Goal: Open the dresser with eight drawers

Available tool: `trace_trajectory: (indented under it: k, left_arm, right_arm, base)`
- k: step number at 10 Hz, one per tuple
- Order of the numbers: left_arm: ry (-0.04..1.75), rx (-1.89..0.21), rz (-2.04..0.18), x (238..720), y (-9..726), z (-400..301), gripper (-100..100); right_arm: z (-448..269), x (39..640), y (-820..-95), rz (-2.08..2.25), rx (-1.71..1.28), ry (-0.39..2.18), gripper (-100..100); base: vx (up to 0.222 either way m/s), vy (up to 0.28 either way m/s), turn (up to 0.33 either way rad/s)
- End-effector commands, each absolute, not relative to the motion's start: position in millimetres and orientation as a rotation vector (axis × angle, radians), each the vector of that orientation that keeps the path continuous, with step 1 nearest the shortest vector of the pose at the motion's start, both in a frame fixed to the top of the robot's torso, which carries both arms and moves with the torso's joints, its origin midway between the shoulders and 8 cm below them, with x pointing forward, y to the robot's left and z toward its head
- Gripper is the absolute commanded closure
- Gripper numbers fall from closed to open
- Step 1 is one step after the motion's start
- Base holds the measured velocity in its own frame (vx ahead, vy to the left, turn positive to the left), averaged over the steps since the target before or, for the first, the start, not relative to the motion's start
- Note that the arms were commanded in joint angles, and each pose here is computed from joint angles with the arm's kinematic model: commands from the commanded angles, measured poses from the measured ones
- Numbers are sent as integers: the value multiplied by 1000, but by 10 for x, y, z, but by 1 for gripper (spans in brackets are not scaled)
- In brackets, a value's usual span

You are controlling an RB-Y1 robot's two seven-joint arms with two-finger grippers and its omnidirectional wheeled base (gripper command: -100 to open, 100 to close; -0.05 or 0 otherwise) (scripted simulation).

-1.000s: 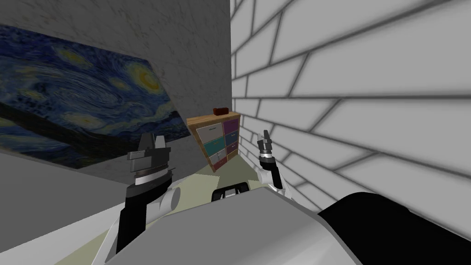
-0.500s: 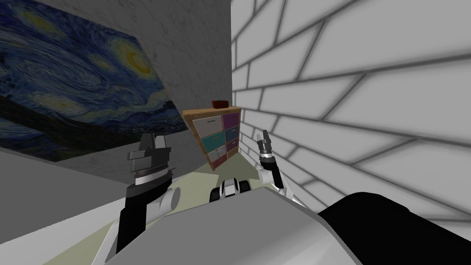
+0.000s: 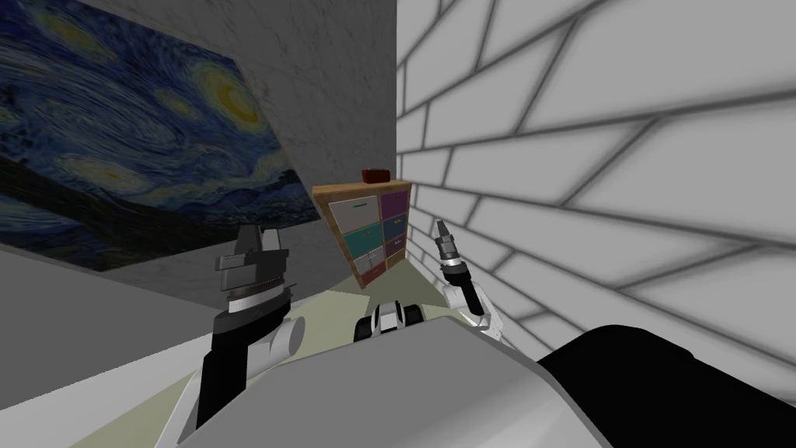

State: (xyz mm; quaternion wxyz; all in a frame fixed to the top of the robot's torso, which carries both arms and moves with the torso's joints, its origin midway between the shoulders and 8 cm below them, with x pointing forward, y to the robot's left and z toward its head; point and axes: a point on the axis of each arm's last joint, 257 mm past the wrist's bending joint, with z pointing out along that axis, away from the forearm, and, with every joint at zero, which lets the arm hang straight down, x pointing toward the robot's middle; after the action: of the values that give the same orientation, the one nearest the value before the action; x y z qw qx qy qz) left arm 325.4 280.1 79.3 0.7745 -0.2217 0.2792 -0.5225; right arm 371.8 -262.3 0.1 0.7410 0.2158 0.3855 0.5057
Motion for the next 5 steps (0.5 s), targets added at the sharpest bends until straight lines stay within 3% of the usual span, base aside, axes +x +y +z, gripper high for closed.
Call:
trace_trajectory:
  k: [1,5]
  left_arm:
    - [605,-480,-1131,3254,2801,793,0]
    - [605,-480,-1132,3254,2801,793,0]
  right_arm:
    - [-47,3779,-2606,986,373,918,-100]
    - [-113,3881,-2646,775,227,999,-100]
  base:
    - [68,31,69]
    - [74,46,69]
